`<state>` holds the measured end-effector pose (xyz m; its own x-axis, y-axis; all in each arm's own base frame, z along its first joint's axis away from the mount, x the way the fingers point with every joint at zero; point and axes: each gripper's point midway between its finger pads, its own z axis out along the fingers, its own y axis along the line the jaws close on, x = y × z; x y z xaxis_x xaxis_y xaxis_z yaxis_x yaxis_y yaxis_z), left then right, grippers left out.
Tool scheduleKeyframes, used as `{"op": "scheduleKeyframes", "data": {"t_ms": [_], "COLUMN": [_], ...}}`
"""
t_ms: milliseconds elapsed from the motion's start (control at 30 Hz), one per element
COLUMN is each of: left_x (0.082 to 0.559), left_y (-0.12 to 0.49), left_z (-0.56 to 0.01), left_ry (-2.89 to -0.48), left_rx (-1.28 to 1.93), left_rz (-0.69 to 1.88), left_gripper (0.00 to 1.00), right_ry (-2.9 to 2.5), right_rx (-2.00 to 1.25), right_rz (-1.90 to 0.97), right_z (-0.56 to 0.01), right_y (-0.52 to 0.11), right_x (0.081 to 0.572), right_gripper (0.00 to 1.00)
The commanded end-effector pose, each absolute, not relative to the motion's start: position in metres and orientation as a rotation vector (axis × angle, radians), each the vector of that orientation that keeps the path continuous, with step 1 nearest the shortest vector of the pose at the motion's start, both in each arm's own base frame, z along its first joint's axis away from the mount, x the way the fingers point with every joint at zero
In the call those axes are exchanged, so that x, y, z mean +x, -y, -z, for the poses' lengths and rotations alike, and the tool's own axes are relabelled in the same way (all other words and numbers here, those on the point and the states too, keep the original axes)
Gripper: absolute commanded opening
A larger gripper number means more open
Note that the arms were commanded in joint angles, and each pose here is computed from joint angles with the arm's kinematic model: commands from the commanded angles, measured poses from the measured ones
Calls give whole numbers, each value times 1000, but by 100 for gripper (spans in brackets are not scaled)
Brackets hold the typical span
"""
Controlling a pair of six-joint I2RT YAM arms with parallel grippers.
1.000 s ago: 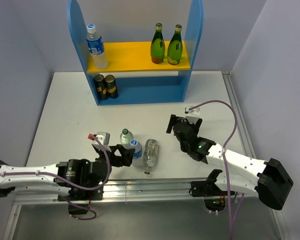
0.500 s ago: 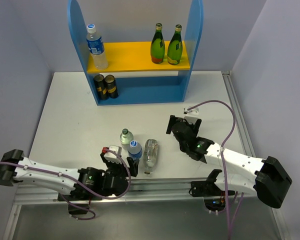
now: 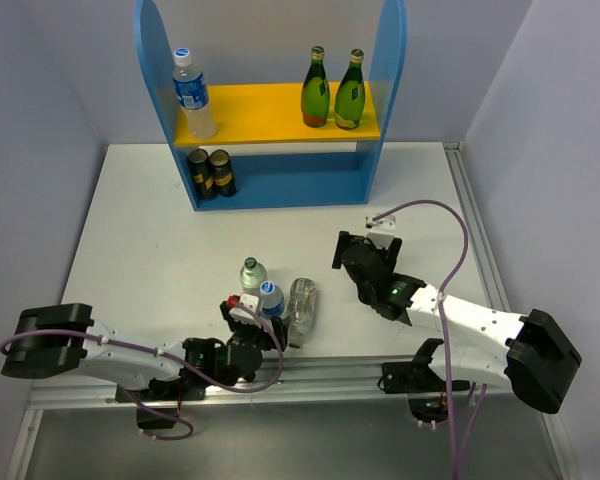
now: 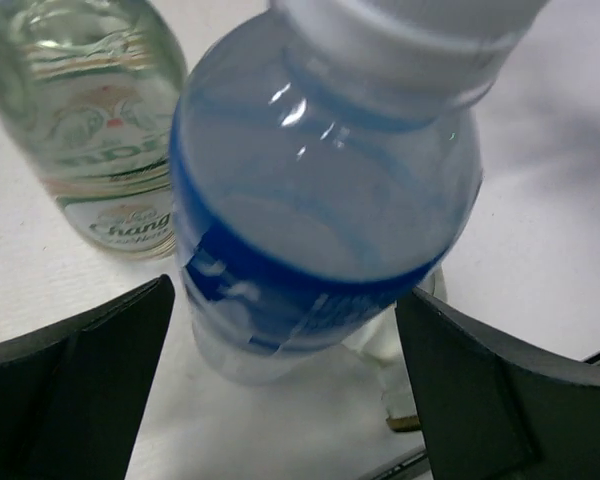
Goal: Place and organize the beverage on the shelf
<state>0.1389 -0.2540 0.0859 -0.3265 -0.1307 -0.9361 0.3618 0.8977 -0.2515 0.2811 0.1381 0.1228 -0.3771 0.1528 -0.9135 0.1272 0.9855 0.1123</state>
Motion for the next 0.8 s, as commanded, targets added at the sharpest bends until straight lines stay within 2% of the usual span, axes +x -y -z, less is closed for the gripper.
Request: {"op": "scheduleKeyframes", "data": {"t_ms": [0,233,333,367,433,467,567,667,733,767], "left_x": [146,175,188,191,195,195,196,188,181,178], "left_y": [277,280,280,280,282,284,290,299,294,308], "left_z": [-106,-103,-96,-93,-94,-90,-97,-121,-122,-150], "left_ry": [-1778,-1743,-1744,-1740,-1737,-1750,-1764,-1760,-1803,-1798], "left_rx": [168,130,126,118,116,141,132,79,111,77], "left_rz": [585,510,465,447,429,411,402,436,353,398], "left_gripper": [99,98,87,72,60,40,0,0,0,0], "right_ry": [-1908,-1915,-1918,-1919,-1917,-1914,-1911,-1909,-1909,-1906], "right_rx": [262,254,252,251,252,254,256,259,259,259], "right_rz": [-47,-44,-38,-37,-37,-38,-34,-33,-35,-40], "right_z": [-144,-142,-141,-141,-142,-143,-144,-144,-144,-145], "right_y": [-140,-142,-142,-142,-142,-142,-141,-140,-140,-141], "right_x": [291,292,293,293,293,293,293,293,293,293], "right_gripper": [100,100,100,100,100,100,100,100,100,100]}}
